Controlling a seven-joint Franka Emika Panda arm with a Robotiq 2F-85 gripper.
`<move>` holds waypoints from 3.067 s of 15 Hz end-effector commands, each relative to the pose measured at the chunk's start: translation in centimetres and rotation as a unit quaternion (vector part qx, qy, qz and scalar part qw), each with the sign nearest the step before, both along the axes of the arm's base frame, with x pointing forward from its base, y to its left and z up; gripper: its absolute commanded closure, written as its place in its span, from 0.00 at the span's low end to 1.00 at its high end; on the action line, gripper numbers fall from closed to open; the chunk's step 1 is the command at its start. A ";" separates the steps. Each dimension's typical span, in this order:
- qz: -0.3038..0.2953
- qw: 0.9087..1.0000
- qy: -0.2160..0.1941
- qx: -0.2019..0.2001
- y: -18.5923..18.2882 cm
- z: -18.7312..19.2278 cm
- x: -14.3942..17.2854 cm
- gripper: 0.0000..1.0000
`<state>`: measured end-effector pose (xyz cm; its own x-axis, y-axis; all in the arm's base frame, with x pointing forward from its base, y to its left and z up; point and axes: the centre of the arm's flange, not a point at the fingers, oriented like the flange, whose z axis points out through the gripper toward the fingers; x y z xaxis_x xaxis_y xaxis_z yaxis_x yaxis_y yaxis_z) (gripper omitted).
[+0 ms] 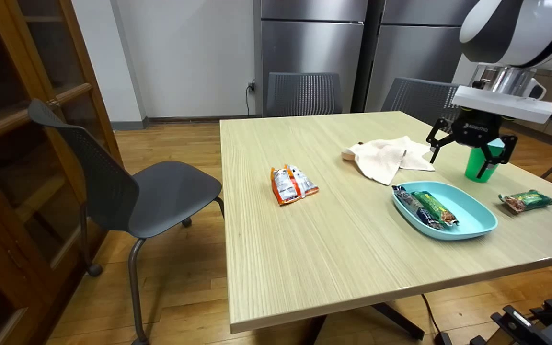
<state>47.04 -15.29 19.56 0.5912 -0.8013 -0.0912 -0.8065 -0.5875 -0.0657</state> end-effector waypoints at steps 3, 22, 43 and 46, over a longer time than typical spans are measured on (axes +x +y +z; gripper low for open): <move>-0.149 0.989 -0.024 0.004 -2.3 0.2 -1.7 0.00; -0.160 0.987 -0.018 -0.003 -3.1 -0.2 -1.5 0.00; -0.293 0.956 -0.006 0.005 -13.9 -3.3 -5.0 0.00; -0.318 0.948 -0.003 0.002 -15.8 -4.0 -4.8 0.00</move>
<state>41.33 -28.88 16.43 0.0330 -0.9962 -0.0801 -0.9972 -0.0274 -0.0696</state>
